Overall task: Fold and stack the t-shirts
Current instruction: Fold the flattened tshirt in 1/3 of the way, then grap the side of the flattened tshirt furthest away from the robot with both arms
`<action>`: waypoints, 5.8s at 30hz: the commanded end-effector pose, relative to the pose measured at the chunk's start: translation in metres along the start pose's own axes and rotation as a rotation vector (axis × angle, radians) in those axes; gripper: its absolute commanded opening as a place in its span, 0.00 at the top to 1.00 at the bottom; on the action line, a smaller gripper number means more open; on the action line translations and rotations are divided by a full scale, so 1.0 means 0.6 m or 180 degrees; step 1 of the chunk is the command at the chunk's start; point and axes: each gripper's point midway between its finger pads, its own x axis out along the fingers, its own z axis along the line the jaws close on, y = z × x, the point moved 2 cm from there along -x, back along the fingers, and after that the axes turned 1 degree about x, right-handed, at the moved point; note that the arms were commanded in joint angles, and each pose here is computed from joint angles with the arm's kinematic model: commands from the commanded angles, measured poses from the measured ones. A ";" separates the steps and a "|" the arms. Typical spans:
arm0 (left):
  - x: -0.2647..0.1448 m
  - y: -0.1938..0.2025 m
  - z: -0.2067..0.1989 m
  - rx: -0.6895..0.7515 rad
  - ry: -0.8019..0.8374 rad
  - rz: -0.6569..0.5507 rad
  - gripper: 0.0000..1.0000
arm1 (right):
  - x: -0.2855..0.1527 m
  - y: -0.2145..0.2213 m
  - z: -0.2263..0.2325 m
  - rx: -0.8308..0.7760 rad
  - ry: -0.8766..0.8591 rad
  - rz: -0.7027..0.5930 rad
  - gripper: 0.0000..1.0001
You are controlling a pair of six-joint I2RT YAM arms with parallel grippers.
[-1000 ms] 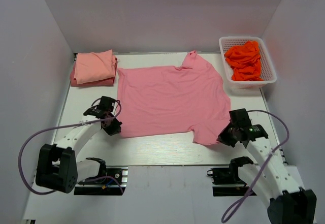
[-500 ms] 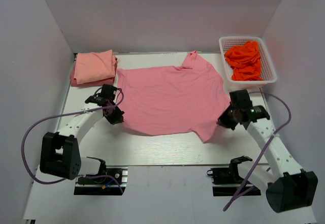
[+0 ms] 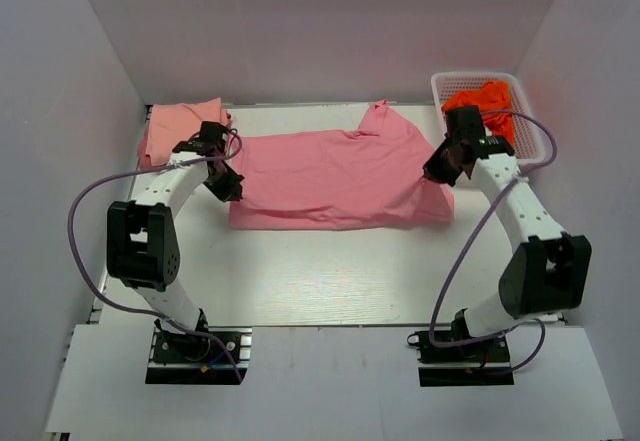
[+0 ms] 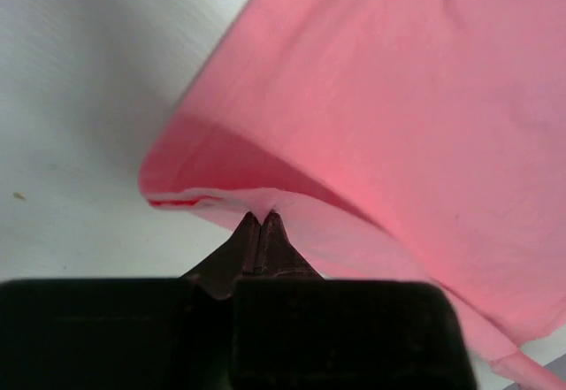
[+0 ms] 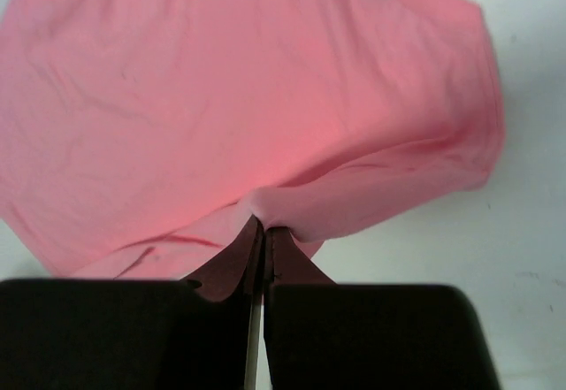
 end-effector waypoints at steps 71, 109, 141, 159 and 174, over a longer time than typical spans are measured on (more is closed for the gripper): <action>-0.110 0.081 0.064 0.0754 0.0731 0.0057 0.00 | -0.056 0.183 -0.117 -0.0870 -0.0960 0.0554 0.11; -0.113 0.076 0.076 0.0565 0.0652 -0.0031 0.00 | 0.116 0.224 -0.035 -0.1126 -0.0740 0.1000 1.00; -0.086 0.066 0.050 0.0580 0.0779 0.0047 0.00 | 0.163 0.190 0.084 -0.2426 -0.0688 0.0942 0.65; 0.003 -0.113 -0.011 0.0641 -0.0203 -0.0645 0.00 | 0.160 0.000 0.189 -0.1731 -0.0465 0.0041 0.10; 0.147 -0.195 -0.032 0.0578 -0.0625 -0.0605 0.38 | 0.279 -0.105 0.251 -0.1616 -0.0643 -0.0325 0.10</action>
